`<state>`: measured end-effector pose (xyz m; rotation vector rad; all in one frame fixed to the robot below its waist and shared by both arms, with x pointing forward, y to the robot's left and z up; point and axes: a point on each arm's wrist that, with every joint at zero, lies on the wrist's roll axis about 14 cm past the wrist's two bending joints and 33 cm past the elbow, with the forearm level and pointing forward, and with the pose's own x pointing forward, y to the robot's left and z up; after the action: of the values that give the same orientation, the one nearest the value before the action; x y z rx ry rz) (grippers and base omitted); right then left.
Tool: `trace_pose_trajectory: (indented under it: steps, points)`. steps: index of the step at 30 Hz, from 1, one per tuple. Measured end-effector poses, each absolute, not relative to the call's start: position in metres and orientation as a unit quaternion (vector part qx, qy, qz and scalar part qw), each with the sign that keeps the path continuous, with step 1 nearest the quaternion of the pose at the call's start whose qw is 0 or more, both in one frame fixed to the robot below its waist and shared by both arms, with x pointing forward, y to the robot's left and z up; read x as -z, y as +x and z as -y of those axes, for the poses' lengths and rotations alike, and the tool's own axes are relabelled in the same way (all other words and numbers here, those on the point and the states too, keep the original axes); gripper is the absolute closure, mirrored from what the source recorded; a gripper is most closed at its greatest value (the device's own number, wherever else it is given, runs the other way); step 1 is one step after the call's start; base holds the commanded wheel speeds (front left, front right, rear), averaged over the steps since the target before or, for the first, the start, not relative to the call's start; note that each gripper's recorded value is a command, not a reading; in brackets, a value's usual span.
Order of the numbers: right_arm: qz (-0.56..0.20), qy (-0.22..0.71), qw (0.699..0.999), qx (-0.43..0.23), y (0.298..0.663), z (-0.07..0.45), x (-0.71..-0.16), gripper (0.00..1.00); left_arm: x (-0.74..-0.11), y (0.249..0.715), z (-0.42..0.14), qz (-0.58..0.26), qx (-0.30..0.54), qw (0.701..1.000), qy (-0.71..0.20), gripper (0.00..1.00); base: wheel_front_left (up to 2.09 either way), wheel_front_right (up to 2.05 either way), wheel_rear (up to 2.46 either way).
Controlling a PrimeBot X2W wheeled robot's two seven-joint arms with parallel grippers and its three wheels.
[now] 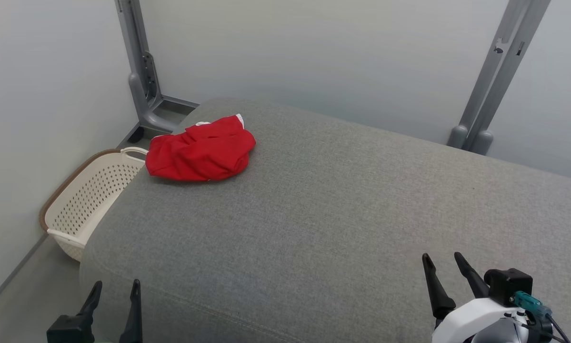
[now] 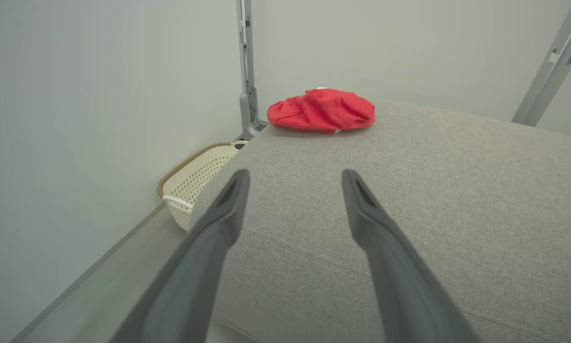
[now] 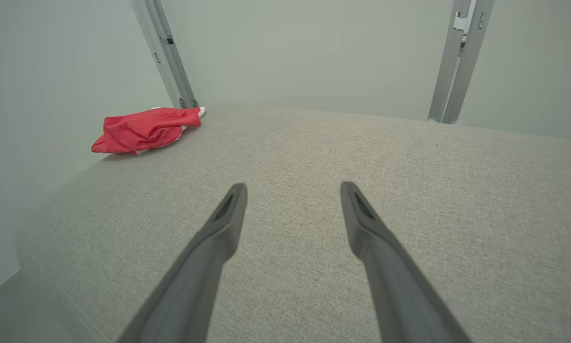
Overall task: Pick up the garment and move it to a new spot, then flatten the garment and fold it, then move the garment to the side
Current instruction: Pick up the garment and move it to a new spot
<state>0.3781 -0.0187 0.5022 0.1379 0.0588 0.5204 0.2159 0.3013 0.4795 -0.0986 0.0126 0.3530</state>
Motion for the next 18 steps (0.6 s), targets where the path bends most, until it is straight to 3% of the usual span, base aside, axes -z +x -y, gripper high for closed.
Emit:
trace_pose_trajectory:
  steps: [7,18]
  points:
    - [-0.037,0.07,0.961,-0.264,0.38,0.013,-0.497,0.0,-0.474,0.218,-0.3,-0.026,-0.171,0.983,-0.053,0.0,0.0,0.0,0.0]
    - [-0.041,0.045,0.959,-0.275,0.389,0.007,-0.501,0.0,-0.483,0.294,-0.304,-0.09,-0.144,0.981,-0.095,0.0,0.0,0.0,0.0]
